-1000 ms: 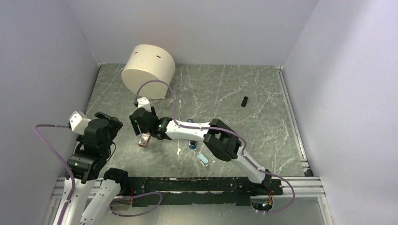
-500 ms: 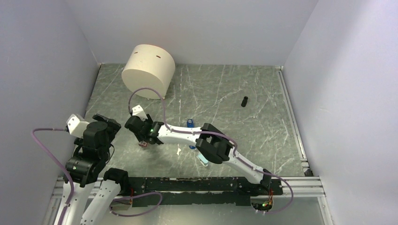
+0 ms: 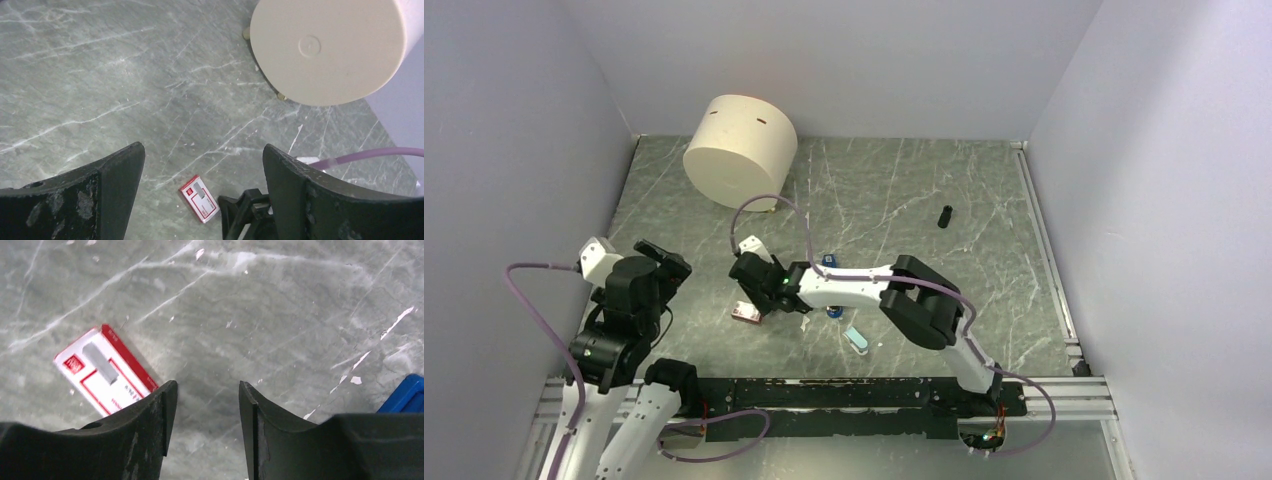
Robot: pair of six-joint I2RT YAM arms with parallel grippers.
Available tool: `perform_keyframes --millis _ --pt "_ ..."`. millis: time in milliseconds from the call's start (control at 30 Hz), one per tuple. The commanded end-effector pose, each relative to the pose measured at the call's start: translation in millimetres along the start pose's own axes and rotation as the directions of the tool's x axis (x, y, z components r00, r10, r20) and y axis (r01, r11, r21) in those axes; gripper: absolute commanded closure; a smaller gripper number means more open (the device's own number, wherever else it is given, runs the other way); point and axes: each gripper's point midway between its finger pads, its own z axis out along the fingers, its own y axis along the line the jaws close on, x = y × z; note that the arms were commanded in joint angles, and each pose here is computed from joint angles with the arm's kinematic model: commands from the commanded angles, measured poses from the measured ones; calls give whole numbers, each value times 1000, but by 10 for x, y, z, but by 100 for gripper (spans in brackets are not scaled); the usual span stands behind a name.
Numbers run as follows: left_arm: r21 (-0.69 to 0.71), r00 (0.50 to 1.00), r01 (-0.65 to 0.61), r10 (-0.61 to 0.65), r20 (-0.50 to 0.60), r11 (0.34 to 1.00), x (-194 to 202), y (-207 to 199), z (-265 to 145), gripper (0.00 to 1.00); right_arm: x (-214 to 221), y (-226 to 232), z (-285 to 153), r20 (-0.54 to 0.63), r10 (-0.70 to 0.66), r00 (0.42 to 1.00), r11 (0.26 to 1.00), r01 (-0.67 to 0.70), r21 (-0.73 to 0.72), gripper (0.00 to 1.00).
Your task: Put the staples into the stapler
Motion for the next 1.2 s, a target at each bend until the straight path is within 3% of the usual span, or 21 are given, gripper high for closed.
perform_keyframes --millis 0,167,333,500,667,833,1000,1167 --pt "18 998 -25 26 -56 1000 138 -48 65 7 -402 128 -284 142 16 990 991 4 -137 46" --pt "47 993 -51 55 -104 998 187 -150 60 4 -557 230 -554 236 -47 970 965 106 -242 36" --pt "33 991 -73 77 -113 997 138 -176 39 4 -342 501 -611 283 -175 943 867 284 -409 29" --pt "8 998 -35 35 50 999 -347 -147 -162 7 -264 604 -501 318 -216 923 832 345 -435 22" --pt "18 989 -24 21 149 1000 -676 -174 -336 6 -147 715 -398 332 -281 900 800 411 -438 21" --pt "13 989 -35 33 142 999 -675 -187 -326 5 -13 798 -266 324 -375 869 777 485 -402 23" --pt "46 990 -7 0 141 999 -622 -195 -318 6 24 797 -278 401 -429 809 731 572 -371 27" --pt "31 994 -7 3 113 1000 -556 -183 -287 5 90 751 -108 347 -452 822 751 561 -348 31"
